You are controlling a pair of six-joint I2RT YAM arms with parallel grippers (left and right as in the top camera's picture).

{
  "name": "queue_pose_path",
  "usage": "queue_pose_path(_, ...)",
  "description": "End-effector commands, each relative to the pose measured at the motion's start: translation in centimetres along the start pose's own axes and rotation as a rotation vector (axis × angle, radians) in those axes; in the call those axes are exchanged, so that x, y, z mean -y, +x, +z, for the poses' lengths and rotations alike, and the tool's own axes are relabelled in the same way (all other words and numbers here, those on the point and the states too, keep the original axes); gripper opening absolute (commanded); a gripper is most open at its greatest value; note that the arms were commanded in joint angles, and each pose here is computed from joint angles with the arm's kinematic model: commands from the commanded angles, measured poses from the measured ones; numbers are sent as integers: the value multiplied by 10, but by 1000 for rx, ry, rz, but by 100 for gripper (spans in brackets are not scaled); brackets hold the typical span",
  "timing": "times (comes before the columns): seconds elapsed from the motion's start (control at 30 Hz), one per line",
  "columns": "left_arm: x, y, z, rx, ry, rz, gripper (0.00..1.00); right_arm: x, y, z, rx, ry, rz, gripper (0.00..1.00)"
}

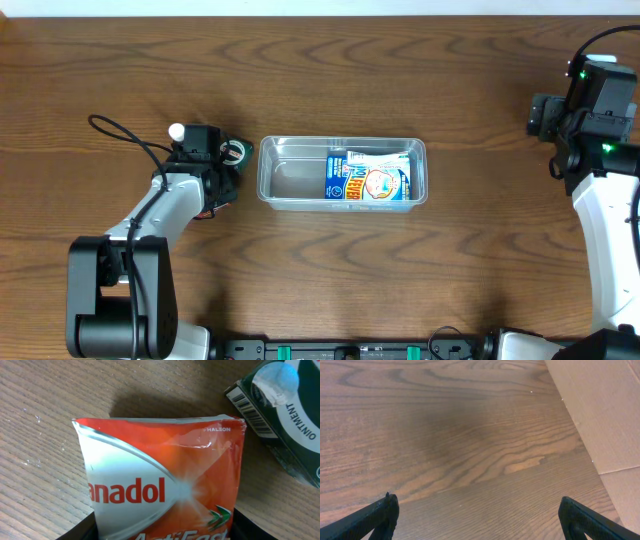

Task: Pack container
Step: 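Lower left gripper and grasp the red Panadol packet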

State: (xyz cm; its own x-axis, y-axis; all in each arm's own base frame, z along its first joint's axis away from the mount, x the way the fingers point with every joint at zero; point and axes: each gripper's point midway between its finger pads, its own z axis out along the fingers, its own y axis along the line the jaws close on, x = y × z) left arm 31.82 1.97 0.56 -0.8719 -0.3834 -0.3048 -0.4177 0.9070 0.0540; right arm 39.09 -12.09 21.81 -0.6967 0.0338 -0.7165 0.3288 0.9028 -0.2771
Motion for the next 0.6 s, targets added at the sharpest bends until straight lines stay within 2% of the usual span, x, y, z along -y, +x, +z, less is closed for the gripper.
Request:
queue_pose_path(0.0, -3, 2, 1, -5, -17, -6, 55, 4, -1, -2, 5, 13, 19, 99)
queue_pose_path(0.2, -6, 5, -7, -17, -22, -3, 56, 4, -1, -2, 5, 13, 20, 99)
queue_pose_path(0.4, -10, 2, -39, 7, -5, -8, 56, 4, -1, -2, 5, 13, 20, 99)
queue_pose_path(0.57, 6, 4, -79, 30, 148, 59, 56, 4, -1, -2, 5, 13, 20, 99)
